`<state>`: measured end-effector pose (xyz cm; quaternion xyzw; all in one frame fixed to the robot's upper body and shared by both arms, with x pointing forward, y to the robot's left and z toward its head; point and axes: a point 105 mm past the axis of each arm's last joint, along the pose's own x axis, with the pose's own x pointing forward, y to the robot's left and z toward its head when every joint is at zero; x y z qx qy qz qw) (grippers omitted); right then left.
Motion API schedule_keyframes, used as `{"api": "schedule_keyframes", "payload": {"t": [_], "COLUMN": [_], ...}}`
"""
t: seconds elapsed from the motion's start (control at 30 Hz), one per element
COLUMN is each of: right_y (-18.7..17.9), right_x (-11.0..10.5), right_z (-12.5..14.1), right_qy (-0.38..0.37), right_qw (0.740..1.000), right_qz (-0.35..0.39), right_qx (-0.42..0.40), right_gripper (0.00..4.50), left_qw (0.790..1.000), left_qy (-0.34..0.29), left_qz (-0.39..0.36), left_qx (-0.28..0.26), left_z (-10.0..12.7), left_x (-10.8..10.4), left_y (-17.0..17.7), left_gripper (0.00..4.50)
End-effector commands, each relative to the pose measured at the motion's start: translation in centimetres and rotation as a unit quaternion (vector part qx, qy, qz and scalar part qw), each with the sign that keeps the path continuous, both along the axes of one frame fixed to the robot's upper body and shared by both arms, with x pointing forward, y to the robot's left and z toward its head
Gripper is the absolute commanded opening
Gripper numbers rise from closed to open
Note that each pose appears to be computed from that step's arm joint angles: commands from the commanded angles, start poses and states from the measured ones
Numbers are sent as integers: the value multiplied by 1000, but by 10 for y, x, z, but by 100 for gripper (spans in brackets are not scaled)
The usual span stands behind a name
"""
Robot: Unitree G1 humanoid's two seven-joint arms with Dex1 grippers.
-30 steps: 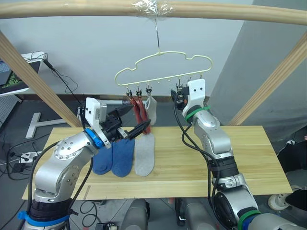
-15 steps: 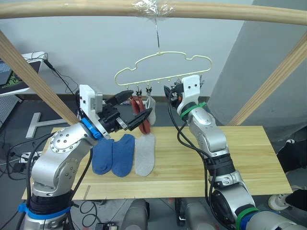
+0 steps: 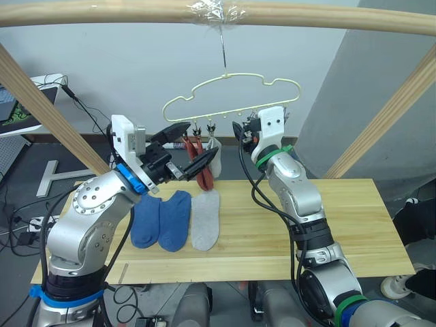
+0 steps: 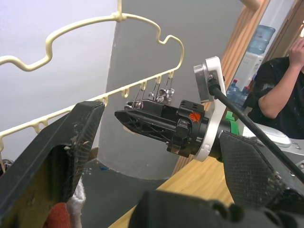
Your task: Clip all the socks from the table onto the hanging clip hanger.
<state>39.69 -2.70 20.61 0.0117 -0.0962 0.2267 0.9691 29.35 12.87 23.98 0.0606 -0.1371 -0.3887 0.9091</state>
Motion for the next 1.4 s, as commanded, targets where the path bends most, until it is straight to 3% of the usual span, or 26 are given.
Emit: {"api": "schedule_keyframes", "payload": {"t": [0.03, 0.57, 0.67, 0.77, 0.83, 0.97, 1.03, 1.1, 1.2, 1.23, 1.4], "right_y": [1, 2, 1, -1, -3, -10, -14, -19, -18, -17, -18], "right_x": [-2, 0, 0, 1, 2, 4, 5, 6, 6, 5, 2], "right_z": [22, 22, 22, 22, 21, 18, 15, 13, 11, 11, 6], "right_qy": [-34, -32, -32, -31, -30, -27, -22, -16, -8, -5, 5], "right_qw": [999, 999, 999, 999, 999, 999, 1000, 1000, 1000, 1000, 1000], "right_qz": [1, 2, 1, 0, -1, -4, -3, 1, 16, 19, 16], "right_qx": [21, 25, 25, 24, 22, 19, 17, 15, 5, 1, 0], "right_gripper": [226, 226, 165, 60, 15, 1, 1, 1, 1, 1, 1], "left_qw": [999, 999, 999, 999, 999, 1000, 1000, 998, 982, 976, 966], "left_qy": [-35, -34, -34, -33, -31, -13, 13, 50, 145, 164, 196], "left_qz": [-5, -2, -2, -3, -2, 5, 11, 18, 93, 108, 142], "left_qx": [-6, -10, -8, -8, -8, -15, -7, 22, 82, 90, 88], "left_z": [16, 16, 16, 16, 14, 6, -6, -33, -111, -127, -172], "left_x": [-6, -6, -7, -6, -6, -3, -1, 2, 21, 24, 41], "left_y": [-3, -4, -4, -4, -4, -5, -5, -5, 7, 9, 5], "left_gripper": [450, 450, 450, 450, 450, 450, 450, 450, 450, 450, 450]}}
